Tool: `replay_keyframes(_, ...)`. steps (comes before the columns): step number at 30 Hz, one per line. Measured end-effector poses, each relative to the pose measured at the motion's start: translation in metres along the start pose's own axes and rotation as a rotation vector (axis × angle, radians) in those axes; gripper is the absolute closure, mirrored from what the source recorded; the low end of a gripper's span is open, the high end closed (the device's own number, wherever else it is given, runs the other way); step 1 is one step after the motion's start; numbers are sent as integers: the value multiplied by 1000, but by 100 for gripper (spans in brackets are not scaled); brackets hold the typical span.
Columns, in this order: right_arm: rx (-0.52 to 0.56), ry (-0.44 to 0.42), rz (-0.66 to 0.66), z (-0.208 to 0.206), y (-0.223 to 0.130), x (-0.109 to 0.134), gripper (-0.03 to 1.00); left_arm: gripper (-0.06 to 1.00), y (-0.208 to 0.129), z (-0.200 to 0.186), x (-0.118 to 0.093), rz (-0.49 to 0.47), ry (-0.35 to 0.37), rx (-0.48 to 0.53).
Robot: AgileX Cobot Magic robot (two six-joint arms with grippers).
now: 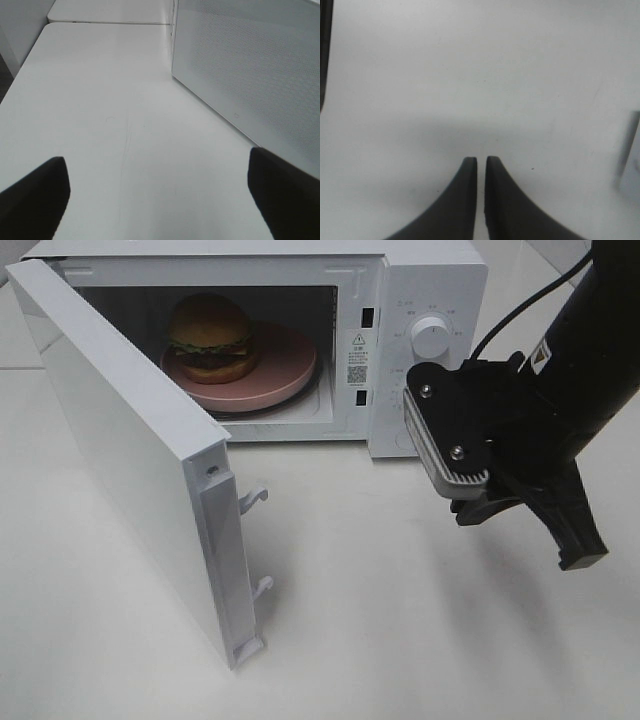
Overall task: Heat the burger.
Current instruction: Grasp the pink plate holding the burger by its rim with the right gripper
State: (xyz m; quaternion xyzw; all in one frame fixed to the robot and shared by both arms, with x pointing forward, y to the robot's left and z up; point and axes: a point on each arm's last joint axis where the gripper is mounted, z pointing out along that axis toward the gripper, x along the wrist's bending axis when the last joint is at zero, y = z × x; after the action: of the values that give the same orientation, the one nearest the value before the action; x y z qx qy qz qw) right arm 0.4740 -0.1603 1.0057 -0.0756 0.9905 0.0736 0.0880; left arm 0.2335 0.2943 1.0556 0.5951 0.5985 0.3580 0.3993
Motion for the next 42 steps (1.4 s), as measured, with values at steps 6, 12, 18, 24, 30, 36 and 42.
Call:
replay_keyframes(6,-9,-45,-197,0,1,-4,82,6,0,0,0,0,0,0)
replay_keyframes(12,-15,-138,-227,-1,3,-12,63,6,0,0,0,0,0,0)
replay_keyframes(18,-24,-170,-219,-1,4,-15,25,6,0,0,0,0,0,0)
replay_keyframes(24,-33,-198,-190,-2,5,-18,5,6,0,0,0,0,0,0)
replay_keyframes(30,-3,-226,-217,4,10,-25,4,6,0,0,0,0,0,0)
replay_keyframes(36,7,-284,-249,9,29,-40,6,6,0,0,0,0,0,0)
replay_keyframes(42,6,-324,-250,18,42,-62,8,6,0,0,0,0,0,0)
